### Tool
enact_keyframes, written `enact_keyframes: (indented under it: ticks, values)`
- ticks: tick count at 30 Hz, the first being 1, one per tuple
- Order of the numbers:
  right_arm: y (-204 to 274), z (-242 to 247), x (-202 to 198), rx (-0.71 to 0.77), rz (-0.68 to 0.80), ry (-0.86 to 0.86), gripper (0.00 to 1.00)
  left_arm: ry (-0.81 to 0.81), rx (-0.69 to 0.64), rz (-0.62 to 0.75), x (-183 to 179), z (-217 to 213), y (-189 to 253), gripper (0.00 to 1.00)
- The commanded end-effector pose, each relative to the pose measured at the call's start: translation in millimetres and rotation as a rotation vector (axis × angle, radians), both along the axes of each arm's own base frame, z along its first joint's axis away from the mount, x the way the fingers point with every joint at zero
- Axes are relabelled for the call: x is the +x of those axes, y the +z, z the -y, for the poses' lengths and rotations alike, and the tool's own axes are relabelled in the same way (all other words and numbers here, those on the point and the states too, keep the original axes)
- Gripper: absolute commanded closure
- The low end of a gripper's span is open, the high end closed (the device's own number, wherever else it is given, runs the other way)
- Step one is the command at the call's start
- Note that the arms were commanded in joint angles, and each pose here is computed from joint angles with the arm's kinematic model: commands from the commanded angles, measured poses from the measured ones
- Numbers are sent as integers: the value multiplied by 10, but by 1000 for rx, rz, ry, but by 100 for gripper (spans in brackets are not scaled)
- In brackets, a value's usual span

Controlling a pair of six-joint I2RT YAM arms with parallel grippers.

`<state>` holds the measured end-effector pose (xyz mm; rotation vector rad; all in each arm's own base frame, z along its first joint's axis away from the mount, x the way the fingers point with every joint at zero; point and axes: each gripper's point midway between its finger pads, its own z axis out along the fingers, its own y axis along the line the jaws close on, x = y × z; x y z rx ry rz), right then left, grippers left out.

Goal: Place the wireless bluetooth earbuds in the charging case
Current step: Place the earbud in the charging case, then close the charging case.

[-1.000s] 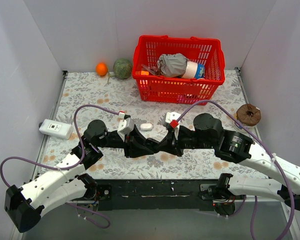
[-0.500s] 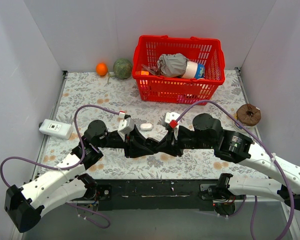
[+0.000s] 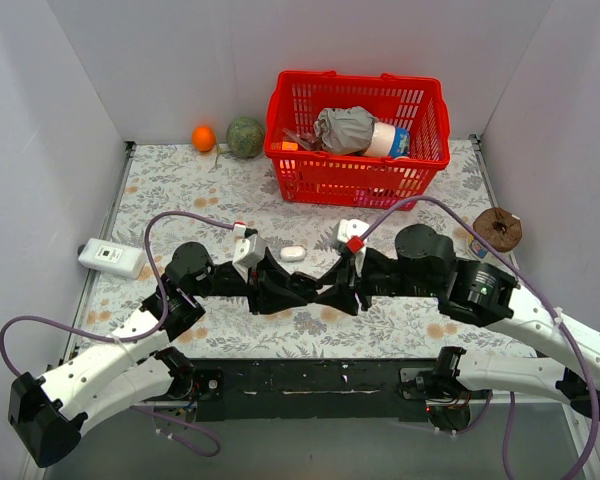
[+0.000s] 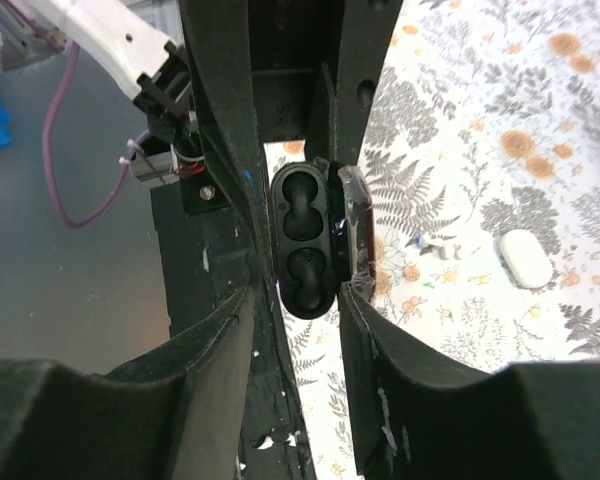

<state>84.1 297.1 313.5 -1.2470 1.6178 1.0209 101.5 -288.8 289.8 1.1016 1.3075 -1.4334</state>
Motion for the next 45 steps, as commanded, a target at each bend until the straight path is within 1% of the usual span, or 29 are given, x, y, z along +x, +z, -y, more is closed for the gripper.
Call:
enact_keyframes:
  ticks: [1,2,3,5,6,7,9,12,18,26,29,38,45]
  values:
    - [668,193,119,163,108,-107,51,-10,-26,36,-58,-40,58,100]
    - [720,223,164,178,116,-140,52,-6,-25,35,-54,-44,55,100]
    - [725,277,278,177,123,-216,51,-3,-26,36,-53,-47,60,100]
    - [729,353,415,186,116,-318,54,5,-27,37,-43,-50,60,100]
    - [673,403,533,172,117,-395,55,11,-27,37,-35,-51,62,100]
    - [638,419,584,164,112,-429,58,14,-28,36,-32,-52,66,100]
    - [544,454,688,143,94,-505,60,20,-28,34,-28,-58,63,100]
    - [425,409,748,110,78,-531,61,25,-29,35,-31,-67,63,100]
    - [202,133,739,46,39,-466,60,28,-30,35,-37,-77,75,100]
    - [173,-99,591,44,5,-335,61,31,-33,35,-37,-81,90,100]
    - [176,-149,501,50,-6,-276,61,32,-35,36,-37,-82,94,100]
    - [125,-161,439,37,-13,-239,61,46,-33,39,-9,-81,80,100]
    - [100,-187,323,45,-28,-174,62,57,-28,37,22,-70,62,100]
